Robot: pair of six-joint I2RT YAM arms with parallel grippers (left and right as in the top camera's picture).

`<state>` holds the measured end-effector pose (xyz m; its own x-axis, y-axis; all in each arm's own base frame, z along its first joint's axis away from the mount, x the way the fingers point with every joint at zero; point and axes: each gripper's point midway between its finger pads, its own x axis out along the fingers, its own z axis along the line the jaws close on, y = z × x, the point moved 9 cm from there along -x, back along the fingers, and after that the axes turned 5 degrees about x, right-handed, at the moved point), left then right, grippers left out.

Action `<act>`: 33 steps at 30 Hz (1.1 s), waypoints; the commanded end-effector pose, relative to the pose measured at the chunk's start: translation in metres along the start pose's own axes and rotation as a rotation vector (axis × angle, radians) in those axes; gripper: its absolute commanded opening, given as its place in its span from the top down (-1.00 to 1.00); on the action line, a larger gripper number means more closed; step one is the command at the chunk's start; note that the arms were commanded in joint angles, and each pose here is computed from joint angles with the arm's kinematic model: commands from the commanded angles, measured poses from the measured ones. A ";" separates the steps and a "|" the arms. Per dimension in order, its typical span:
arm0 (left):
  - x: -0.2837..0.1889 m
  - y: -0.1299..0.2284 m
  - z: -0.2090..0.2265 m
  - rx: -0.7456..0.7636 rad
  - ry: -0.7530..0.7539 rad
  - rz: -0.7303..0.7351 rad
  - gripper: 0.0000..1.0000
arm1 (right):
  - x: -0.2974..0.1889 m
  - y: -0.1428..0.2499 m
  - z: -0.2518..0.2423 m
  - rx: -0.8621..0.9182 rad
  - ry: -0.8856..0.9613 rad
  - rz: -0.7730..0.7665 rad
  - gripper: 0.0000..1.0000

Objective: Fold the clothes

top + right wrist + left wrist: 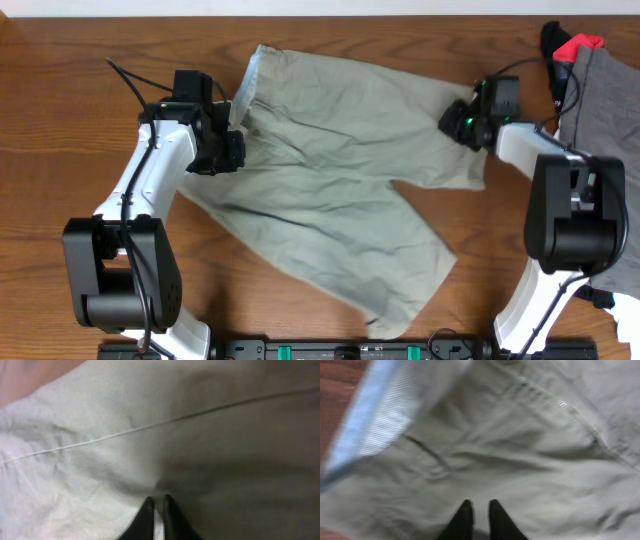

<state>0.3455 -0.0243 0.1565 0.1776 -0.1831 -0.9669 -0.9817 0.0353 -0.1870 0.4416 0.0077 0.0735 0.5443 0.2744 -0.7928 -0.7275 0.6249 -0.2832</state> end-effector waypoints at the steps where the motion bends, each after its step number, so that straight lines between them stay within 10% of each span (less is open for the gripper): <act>1: 0.001 0.001 0.000 0.007 0.005 -0.001 0.46 | 0.009 -0.018 0.003 -0.087 -0.016 -0.010 0.66; 6: 0.000 -0.005 0.000 0.014 0.005 -0.041 0.19 | -0.037 -0.049 0.064 -0.286 -0.301 0.025 0.06; 15: 0.014 -0.024 0.001 0.118 0.017 -0.125 0.05 | -0.130 -0.005 0.087 -0.334 -0.227 0.272 -0.07; 24: 0.045 -0.015 0.008 0.096 0.011 -0.005 0.20 | -0.115 0.115 0.054 -0.353 0.218 0.699 0.03; 33: 0.038 -0.016 0.008 0.099 0.007 -0.022 0.18 | -0.087 0.187 -0.005 -0.199 0.464 0.770 0.28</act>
<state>0.3693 -0.0263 0.1139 0.1820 -0.2001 -0.9627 -0.9703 0.1220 -0.2088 0.2681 0.1030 0.1019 -0.2845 0.2718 -0.9193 -0.9341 0.1371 0.3296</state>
